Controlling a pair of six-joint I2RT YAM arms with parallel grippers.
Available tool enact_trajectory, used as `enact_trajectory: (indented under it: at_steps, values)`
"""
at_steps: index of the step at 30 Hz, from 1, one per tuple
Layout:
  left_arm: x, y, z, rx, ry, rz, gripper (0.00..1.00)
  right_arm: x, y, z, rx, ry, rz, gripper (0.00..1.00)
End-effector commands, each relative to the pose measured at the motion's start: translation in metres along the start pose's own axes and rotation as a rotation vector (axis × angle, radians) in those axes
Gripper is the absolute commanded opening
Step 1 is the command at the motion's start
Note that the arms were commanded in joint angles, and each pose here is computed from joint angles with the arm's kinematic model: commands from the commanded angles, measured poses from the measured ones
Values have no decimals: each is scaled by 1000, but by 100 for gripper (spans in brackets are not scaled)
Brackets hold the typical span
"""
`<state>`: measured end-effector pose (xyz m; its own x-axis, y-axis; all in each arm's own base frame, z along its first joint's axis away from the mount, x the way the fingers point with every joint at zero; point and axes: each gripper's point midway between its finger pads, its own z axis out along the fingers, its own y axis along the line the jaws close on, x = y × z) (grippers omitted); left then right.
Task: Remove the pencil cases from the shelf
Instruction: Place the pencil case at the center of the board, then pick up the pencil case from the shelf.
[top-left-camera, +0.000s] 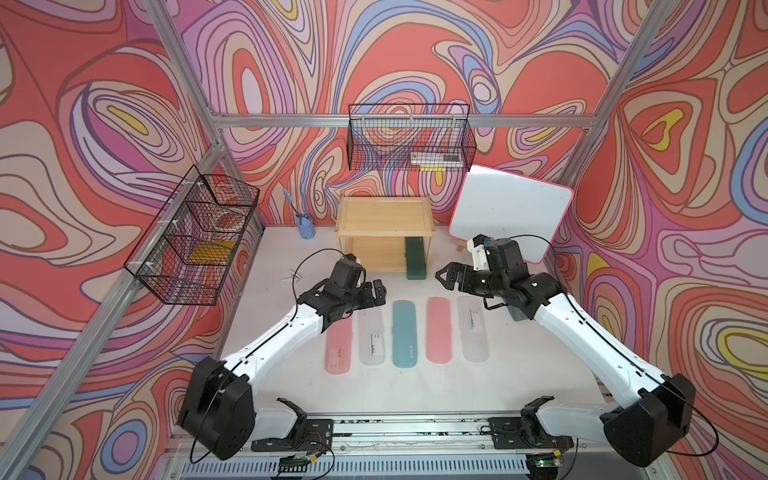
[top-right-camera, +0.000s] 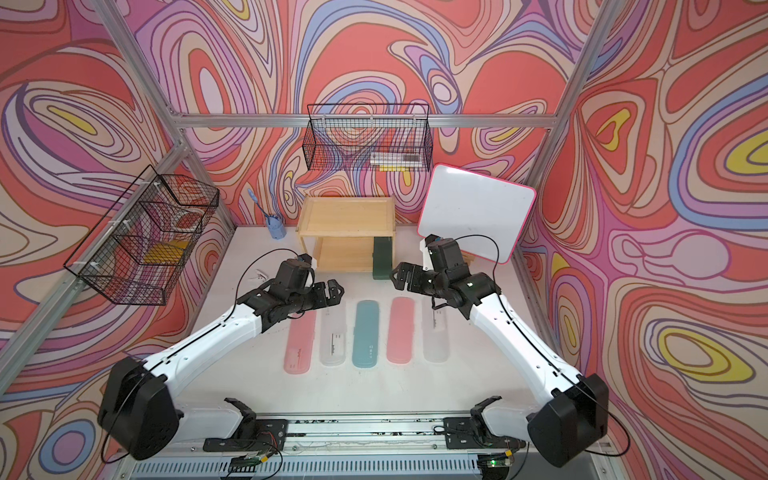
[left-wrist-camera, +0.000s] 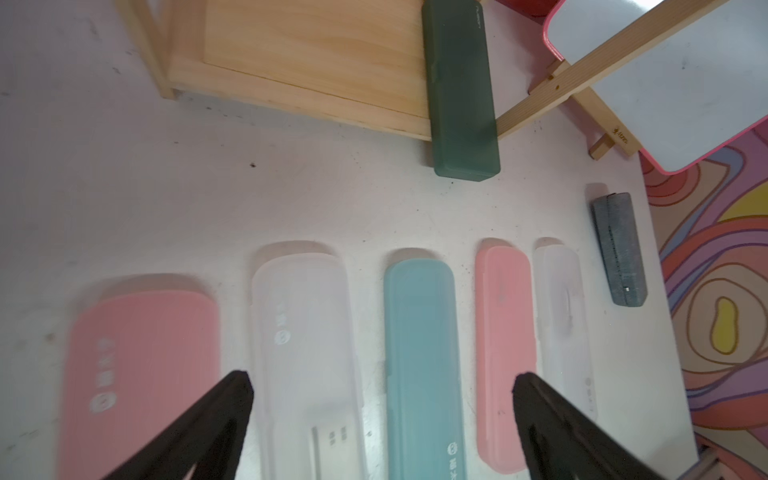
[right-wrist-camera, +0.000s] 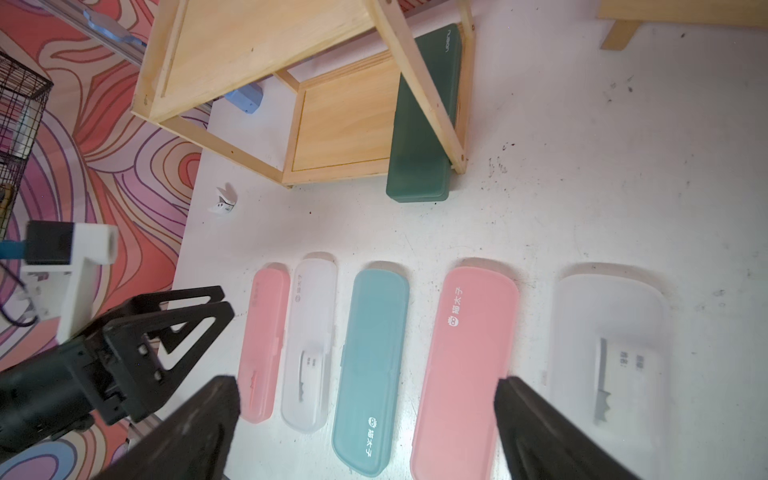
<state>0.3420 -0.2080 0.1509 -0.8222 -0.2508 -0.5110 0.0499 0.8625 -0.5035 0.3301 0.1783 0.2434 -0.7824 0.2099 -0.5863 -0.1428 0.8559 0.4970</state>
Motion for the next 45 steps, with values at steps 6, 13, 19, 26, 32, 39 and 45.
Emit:
enact_trajectory:
  at_steps: [6, 13, 19, 26, 32, 39, 45]
  values:
    - [-23, -45, 67, 68, 9, -28, 99, -14, -9, -18, 15, -72, 4, 98]
    - [-31, -65, 100, -161, 57, 241, 99, -15, -27, -25, 48, -83, 8, 98]
    - [-18, -67, 129, -281, 101, 354, 99, -15, -37, -24, 52, -74, 18, 98]
    - [-22, -57, 150, -380, 61, 384, 99, -17, -45, -19, 44, -65, 26, 98]
    - [-28, -65, 164, -358, 29, 380, 99, -18, -51, -12, 38, -56, 33, 98]
    - [-24, -74, 179, -307, 29, 342, 100, -17, -58, -7, 44, -45, 40, 98]
    - [-27, -72, 190, -322, 6, 336, 99, -18, -61, -6, 41, -39, 48, 98]
